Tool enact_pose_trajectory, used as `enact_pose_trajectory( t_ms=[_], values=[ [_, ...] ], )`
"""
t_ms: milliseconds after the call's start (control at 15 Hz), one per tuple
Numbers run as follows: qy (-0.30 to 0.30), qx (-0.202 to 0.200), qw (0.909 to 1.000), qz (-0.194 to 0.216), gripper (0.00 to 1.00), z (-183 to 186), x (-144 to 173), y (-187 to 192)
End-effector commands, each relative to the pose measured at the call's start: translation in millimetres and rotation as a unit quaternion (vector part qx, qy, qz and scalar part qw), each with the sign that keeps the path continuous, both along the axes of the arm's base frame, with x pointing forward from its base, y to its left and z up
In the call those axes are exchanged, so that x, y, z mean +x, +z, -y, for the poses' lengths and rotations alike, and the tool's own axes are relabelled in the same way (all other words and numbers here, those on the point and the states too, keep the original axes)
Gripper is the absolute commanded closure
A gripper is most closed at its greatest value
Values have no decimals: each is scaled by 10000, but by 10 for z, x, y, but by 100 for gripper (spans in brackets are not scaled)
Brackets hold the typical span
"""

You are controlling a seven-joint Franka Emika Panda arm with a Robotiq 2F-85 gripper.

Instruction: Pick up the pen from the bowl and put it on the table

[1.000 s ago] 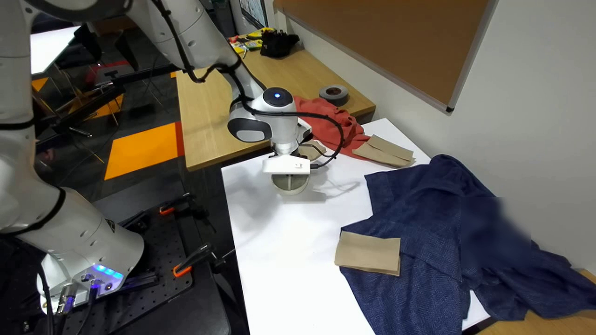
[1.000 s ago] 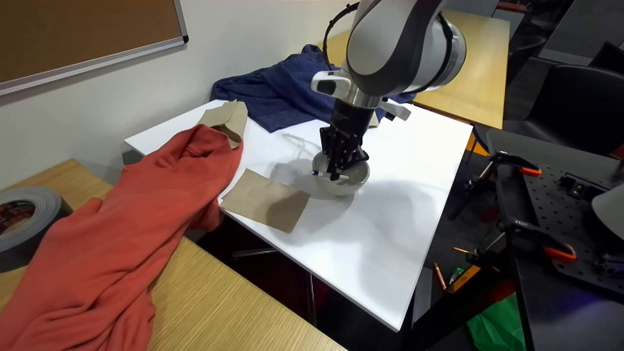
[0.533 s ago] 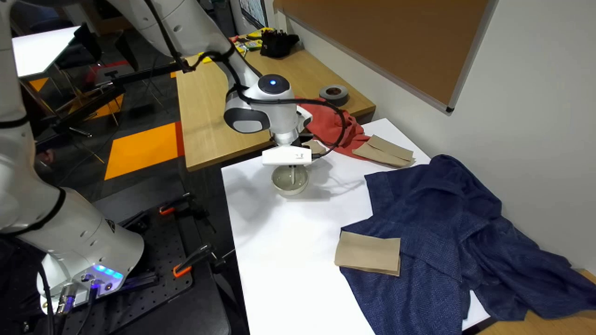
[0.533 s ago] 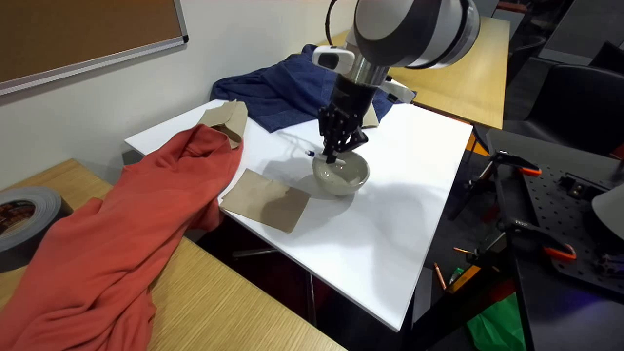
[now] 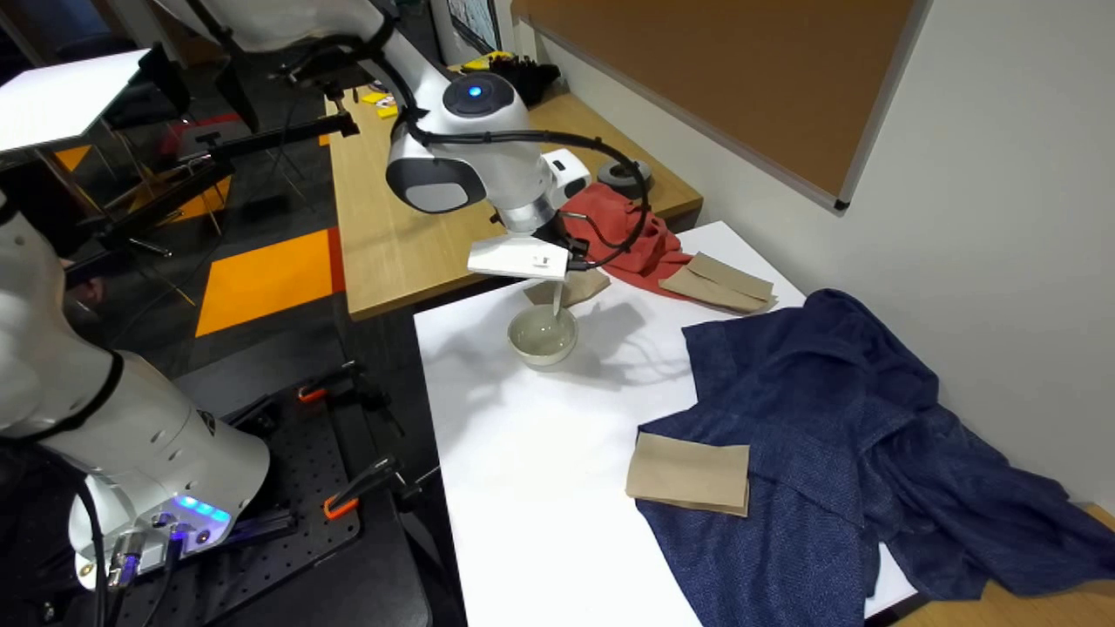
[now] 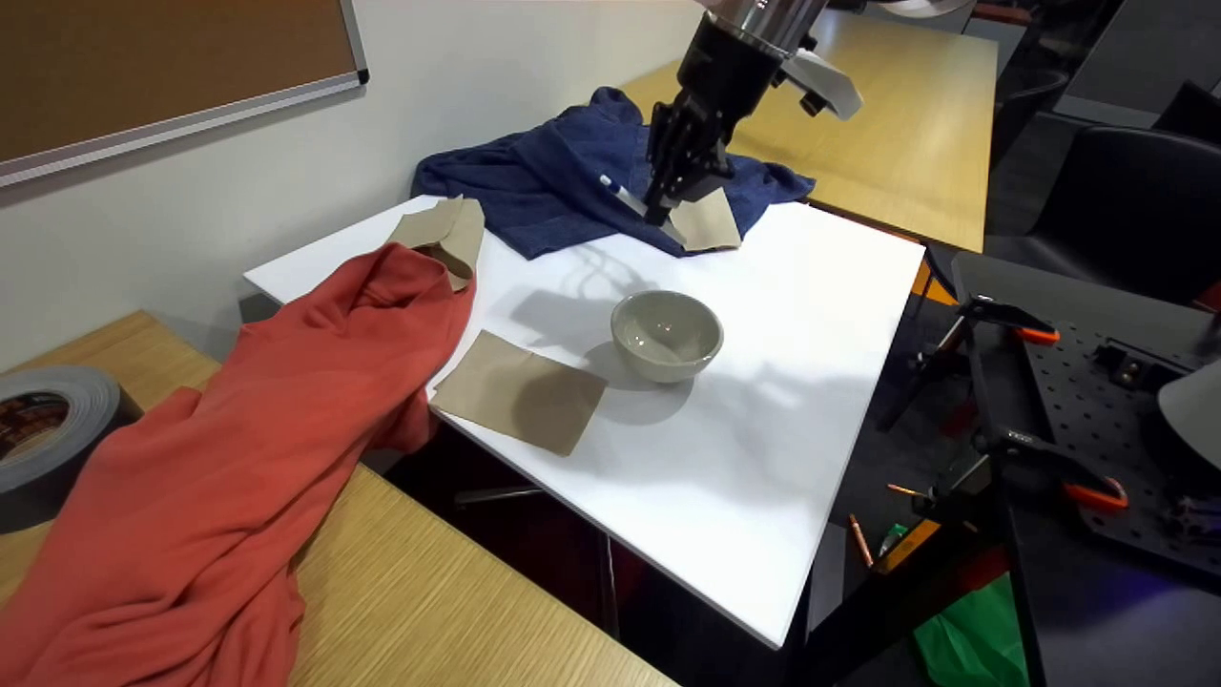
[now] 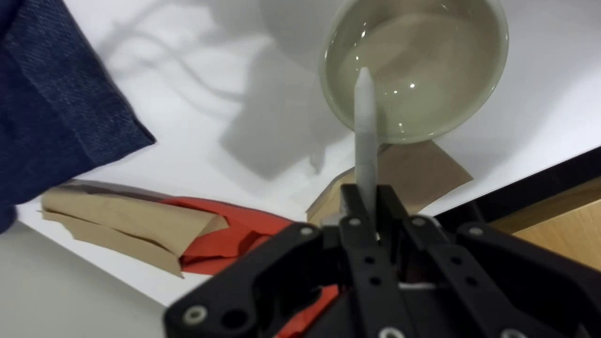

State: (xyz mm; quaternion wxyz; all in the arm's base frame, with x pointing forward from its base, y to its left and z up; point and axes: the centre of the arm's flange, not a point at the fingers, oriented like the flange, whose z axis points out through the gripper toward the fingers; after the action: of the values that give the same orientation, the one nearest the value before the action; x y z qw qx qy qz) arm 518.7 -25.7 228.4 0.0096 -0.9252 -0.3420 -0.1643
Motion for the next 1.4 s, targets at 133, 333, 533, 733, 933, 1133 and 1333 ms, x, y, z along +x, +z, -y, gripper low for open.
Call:
enact_pose_trajectory(
  t_ms=[133, 333, 533, 733, 933, 1133, 1333],
  values=[
    [-1463, -332, 9877, 437, 97, 137, -83, 323],
    [-2216, -589, 9719, 526, 97, 326, -85, 275],
    [-2888, -873, 9527, 373, 97, 552, -101, 142],
    [-3230, -1069, 9403, 77, 97, 705, -122, 10],
    [-3327, -1140, 9356, -324, 97, 692, -117, -96],
    [-3356, -1161, 9323, -683, 97, 623, -87, -164],
    [-3379, -1395, 9269, -853, 97, 569, -28, -237]
  ],
)
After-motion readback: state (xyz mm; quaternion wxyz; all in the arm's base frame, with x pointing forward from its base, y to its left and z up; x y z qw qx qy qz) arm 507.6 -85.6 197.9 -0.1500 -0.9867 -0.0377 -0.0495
